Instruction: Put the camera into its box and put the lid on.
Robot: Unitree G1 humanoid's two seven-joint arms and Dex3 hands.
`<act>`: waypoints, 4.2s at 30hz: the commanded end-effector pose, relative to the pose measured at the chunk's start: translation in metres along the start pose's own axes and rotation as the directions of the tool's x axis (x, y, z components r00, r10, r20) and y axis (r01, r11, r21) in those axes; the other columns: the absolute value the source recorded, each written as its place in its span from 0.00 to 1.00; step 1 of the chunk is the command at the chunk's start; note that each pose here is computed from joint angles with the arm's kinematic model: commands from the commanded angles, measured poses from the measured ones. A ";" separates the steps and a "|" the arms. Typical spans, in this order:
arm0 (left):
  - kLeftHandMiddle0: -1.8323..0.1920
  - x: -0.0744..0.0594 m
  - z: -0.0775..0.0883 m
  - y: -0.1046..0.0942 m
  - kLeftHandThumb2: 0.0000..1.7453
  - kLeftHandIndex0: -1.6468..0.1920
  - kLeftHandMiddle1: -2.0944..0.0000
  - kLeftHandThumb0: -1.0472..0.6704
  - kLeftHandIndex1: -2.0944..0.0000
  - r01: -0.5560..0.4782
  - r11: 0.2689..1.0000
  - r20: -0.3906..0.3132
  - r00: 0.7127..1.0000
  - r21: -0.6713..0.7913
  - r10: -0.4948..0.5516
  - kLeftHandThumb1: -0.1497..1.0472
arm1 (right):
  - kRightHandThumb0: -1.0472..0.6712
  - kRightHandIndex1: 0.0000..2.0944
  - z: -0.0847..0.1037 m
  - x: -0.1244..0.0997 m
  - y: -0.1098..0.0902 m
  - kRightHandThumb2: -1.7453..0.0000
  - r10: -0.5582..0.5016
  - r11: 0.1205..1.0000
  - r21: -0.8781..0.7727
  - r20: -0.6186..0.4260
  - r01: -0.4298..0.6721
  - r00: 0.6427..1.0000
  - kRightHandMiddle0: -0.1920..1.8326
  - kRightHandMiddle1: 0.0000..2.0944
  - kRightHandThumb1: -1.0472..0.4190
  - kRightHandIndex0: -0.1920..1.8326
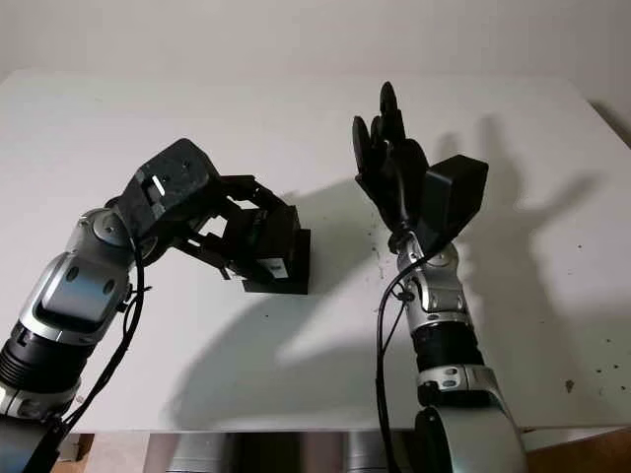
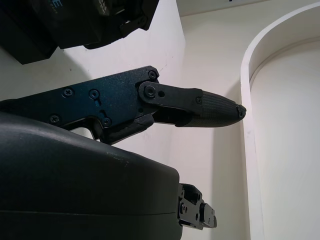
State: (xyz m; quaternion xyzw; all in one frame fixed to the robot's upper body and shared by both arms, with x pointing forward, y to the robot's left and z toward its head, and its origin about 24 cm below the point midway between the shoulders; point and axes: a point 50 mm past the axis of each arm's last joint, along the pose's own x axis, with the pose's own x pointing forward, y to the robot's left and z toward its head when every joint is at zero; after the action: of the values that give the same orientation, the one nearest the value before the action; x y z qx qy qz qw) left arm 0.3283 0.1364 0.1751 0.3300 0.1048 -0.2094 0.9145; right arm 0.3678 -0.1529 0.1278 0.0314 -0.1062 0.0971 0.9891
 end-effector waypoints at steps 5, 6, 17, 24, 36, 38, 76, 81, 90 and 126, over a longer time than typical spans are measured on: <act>0.67 0.006 0.007 -0.006 0.03 0.72 0.26 0.51 0.27 0.015 1.000 0.043 0.999 0.022 -0.016 0.89 | 0.22 0.00 -0.002 -0.003 -0.001 0.71 -0.014 1.000 0.021 0.006 0.014 1.000 0.00 0.00 0.00 0.00; 0.67 0.007 0.007 -0.007 0.03 0.72 0.27 0.50 0.26 0.016 0.999 0.047 0.999 0.030 -0.017 0.89 | 0.22 0.00 -0.002 -0.003 -0.002 0.71 -0.014 1.000 0.021 0.008 0.013 1.000 0.00 0.00 0.00 0.00; 0.73 0.016 0.008 -0.025 0.03 0.72 0.22 0.50 0.27 0.070 0.996 -0.010 0.998 0.060 -0.069 0.91 | 0.22 0.00 -0.002 -0.003 -0.003 0.70 -0.024 0.999 0.041 0.006 0.024 1.000 0.00 0.00 0.00 0.00; 0.75 0.014 0.013 -0.029 0.03 0.69 0.21 0.48 0.31 0.108 0.994 -0.093 0.990 0.015 -0.106 0.90 | 0.22 0.00 -0.003 -0.003 -0.002 0.70 -0.029 0.999 0.042 0.003 0.029 1.000 0.00 0.00 0.00 0.00; 0.96 0.003 0.021 -0.034 0.04 0.97 0.64 0.26 0.76 0.234 0.962 -0.122 0.968 0.143 -0.218 0.97 | 0.22 0.00 -0.004 0.002 0.000 0.71 -0.024 0.998 0.058 0.003 0.023 1.000 0.00 0.00 0.00 0.00; 0.97 0.000 0.021 -0.036 0.05 0.99 0.87 0.18 0.93 0.281 0.930 -0.113 0.959 0.236 -0.261 0.99 | 0.21 0.00 -0.004 0.002 0.000 0.71 -0.021 0.998 0.059 0.004 0.021 1.000 0.00 0.00 0.00 0.00; 1.00 -0.027 -0.018 -0.034 0.41 1.00 1.00 0.11 1.00 0.081 0.746 -0.081 0.996 0.661 -0.037 1.00 | 0.22 0.00 -0.002 0.001 -0.006 0.71 -0.014 0.999 0.035 0.002 0.014 1.000 0.00 0.00 0.00 0.00; 1.00 -0.026 -0.026 -0.017 0.40 1.00 1.00 0.12 1.00 0.002 0.825 -0.053 0.998 0.565 0.034 1.00 | 0.23 0.00 -0.001 0.001 -0.007 0.71 -0.013 1.000 0.027 0.003 0.013 1.000 0.00 0.00 0.00 0.00; 1.00 -0.026 -0.025 0.007 0.40 1.00 1.00 0.11 1.00 -0.193 0.924 0.085 0.981 0.331 0.174 1.00 | 0.22 0.00 0.001 0.003 -0.008 0.71 0.001 1.000 0.016 0.001 -0.001 1.000 0.00 0.00 0.00 0.00; 1.00 -0.022 -0.064 0.052 0.41 1.00 1.00 0.14 1.00 -0.384 0.661 0.291 0.676 -0.644 0.677 1.00 | 0.22 0.00 0.014 0.006 -0.001 0.67 0.005 1.000 0.024 0.049 -0.006 0.999 0.00 0.00 0.00 0.00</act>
State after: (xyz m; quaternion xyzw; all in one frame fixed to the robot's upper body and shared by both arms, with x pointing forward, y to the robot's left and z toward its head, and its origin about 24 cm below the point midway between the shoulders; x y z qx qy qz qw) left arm 0.3279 0.2181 0.1591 0.0061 -0.1839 0.0375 0.9822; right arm 0.3700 -0.1561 0.1322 0.0474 -0.1146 0.0975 0.9875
